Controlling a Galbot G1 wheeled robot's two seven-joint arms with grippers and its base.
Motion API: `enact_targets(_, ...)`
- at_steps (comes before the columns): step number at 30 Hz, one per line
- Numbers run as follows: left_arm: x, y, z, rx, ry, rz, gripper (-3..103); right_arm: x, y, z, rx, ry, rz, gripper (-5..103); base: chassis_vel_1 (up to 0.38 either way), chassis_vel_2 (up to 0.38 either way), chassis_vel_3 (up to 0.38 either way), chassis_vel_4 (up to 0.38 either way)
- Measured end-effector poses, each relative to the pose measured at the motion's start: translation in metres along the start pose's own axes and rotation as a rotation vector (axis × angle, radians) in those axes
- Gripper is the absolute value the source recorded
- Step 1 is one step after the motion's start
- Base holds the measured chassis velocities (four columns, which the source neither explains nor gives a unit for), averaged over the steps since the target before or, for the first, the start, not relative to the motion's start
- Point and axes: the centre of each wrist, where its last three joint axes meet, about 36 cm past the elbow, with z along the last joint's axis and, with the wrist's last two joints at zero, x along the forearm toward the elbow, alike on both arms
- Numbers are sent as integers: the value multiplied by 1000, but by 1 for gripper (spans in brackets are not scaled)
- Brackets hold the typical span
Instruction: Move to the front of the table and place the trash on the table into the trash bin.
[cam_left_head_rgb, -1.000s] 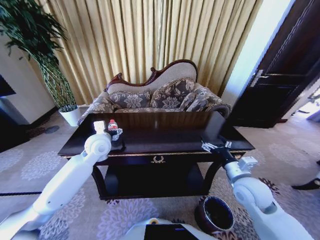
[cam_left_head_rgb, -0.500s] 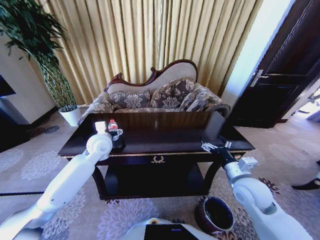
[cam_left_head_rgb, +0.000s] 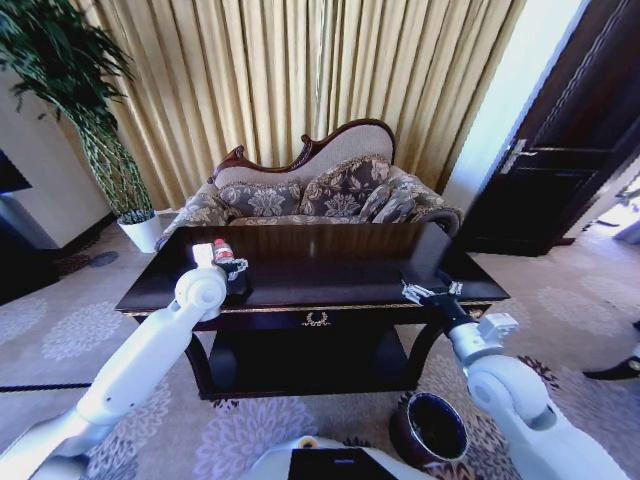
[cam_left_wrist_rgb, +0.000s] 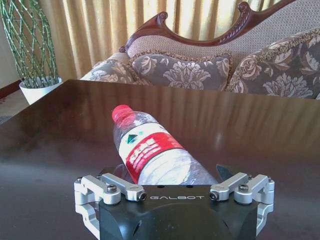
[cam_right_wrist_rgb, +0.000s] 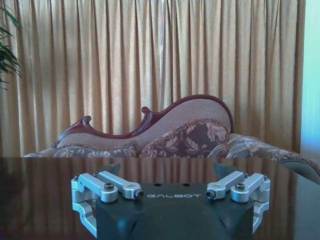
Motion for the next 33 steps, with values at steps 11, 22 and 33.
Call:
enact_targets(11, 1, 0, 2, 1, 4, 12, 68, -1, -3, 4, 0, 5, 11, 100, 0, 0, 0, 0)
enact_targets(22, 3, 5, 3, 8, 0, 17, 40, -2, -2, 4, -1, 2, 12, 100, 0, 0, 0, 0)
enact_targets(33, 8, 26, 6, -65, -173, 62, 38, 5, 11, -16, -29, -39, -27, 100, 0, 0, 0, 0)
